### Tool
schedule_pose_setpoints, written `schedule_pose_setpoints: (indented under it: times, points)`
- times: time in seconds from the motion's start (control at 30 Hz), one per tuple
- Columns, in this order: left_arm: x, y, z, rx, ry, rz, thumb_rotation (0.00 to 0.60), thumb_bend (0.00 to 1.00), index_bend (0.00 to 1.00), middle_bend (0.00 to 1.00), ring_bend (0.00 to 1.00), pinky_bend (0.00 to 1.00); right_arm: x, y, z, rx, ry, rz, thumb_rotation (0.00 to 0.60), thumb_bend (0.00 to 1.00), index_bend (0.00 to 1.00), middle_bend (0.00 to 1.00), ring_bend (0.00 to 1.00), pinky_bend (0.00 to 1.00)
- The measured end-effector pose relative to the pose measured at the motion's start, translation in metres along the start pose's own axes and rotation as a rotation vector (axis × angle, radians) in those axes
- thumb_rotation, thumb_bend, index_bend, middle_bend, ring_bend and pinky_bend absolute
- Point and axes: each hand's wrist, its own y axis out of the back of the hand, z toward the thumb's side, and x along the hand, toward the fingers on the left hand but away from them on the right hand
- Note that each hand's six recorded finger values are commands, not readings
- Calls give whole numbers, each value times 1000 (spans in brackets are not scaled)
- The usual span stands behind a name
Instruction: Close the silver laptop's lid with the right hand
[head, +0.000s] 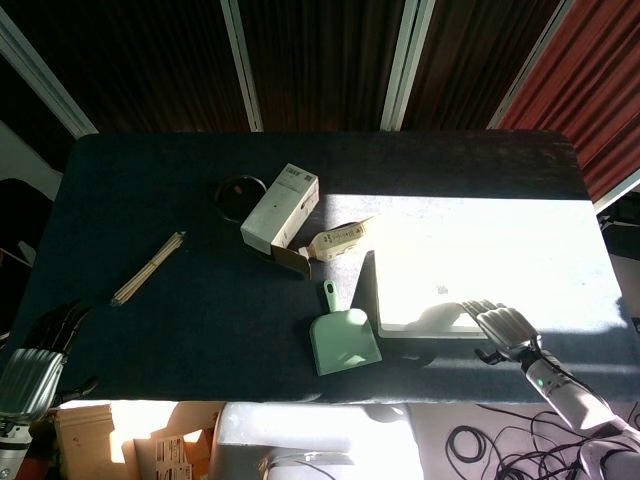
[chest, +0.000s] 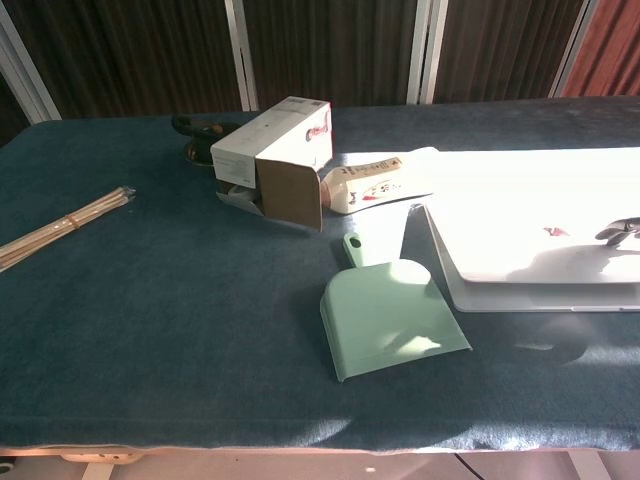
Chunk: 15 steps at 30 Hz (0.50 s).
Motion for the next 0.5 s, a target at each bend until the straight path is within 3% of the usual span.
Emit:
schedule_pose_setpoints:
  times: [0.5]
  points:
    - [0,1,-1,-4,2,2,600,26,0,13,0,107,-14,-23,-10,-45,3,57,600,298,0,95,57,197]
